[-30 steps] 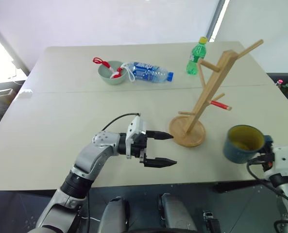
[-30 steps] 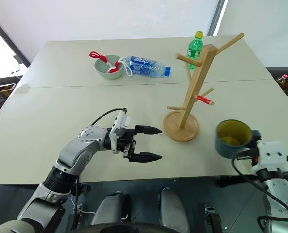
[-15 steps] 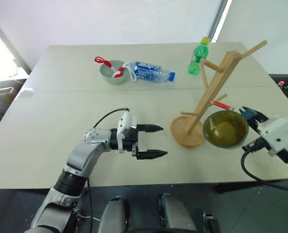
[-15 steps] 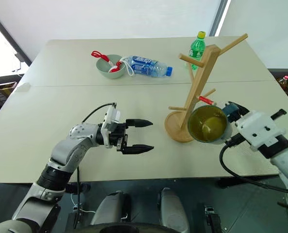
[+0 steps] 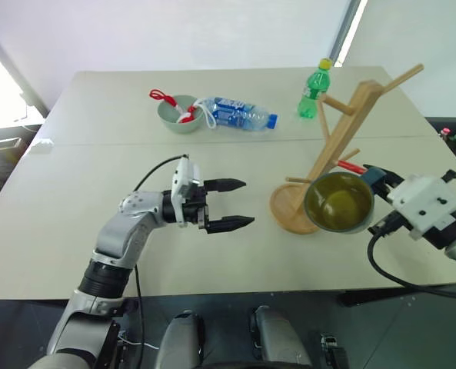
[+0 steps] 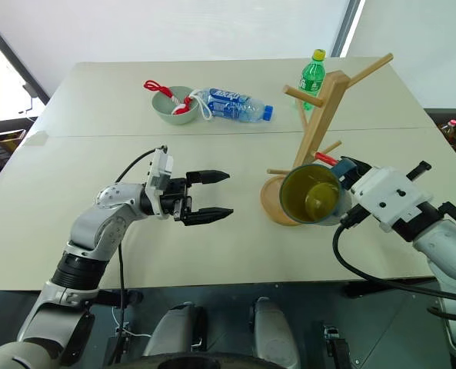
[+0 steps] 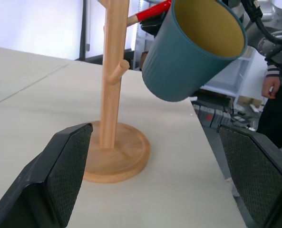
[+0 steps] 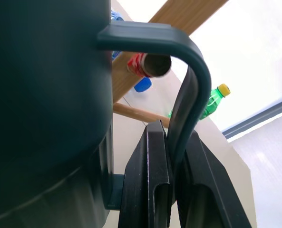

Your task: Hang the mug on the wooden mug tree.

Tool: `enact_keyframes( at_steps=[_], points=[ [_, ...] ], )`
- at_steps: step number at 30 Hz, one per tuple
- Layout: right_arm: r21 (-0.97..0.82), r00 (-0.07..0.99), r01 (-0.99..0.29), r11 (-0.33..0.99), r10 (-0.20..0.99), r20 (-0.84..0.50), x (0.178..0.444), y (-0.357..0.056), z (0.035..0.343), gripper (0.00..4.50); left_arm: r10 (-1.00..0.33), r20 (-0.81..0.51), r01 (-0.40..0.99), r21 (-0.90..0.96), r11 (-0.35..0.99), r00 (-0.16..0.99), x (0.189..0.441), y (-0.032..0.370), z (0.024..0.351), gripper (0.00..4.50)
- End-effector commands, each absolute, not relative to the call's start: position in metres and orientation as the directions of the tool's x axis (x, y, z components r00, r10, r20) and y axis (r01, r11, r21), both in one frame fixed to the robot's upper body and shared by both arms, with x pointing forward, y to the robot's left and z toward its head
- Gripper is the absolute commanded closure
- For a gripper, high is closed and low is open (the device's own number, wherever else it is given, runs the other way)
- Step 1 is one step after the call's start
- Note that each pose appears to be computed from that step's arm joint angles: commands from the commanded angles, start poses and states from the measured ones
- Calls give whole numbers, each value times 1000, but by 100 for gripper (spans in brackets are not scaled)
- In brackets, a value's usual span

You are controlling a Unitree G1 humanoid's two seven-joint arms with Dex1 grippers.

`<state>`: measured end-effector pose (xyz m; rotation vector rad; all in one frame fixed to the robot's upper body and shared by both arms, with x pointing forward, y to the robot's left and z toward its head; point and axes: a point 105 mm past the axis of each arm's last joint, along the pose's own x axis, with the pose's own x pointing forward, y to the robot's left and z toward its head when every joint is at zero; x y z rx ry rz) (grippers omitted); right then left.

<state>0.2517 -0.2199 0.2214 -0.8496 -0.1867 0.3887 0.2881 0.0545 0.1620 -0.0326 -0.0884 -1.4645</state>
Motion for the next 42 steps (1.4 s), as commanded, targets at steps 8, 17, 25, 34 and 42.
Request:
enact_keyframes(
  at_steps=[8, 17, 25, 34, 42],
  points=[
    [-792, 902, -248, 557, 431, 21, 258, -207, 239, 447, -986, 160, 994, 96, 58, 42, 280, 52, 204, 0],
    [-782, 903, -277, 559, 429, -12, 270, -203, 235, 447, -984, 175, 991, 121, 60, 38, 279, 50, 215, 0],
    [-790, 907, -260, 555, 422, -3, 271, -204, 239, 206, -984, 175, 990, 123, 65, 43, 278, 50, 215, 0],
    [-797, 926, -225, 561, 378, 5, 260, -224, 248, 113, -984, 171, 992, 111, 66, 46, 279, 50, 211, 0],
    [-657, 943, -237, 716, 331, 20, 233, -255, 240, 113, -977, 175, 989, 54, 135, 124, 292, 60, 198, 0]
  ],
)
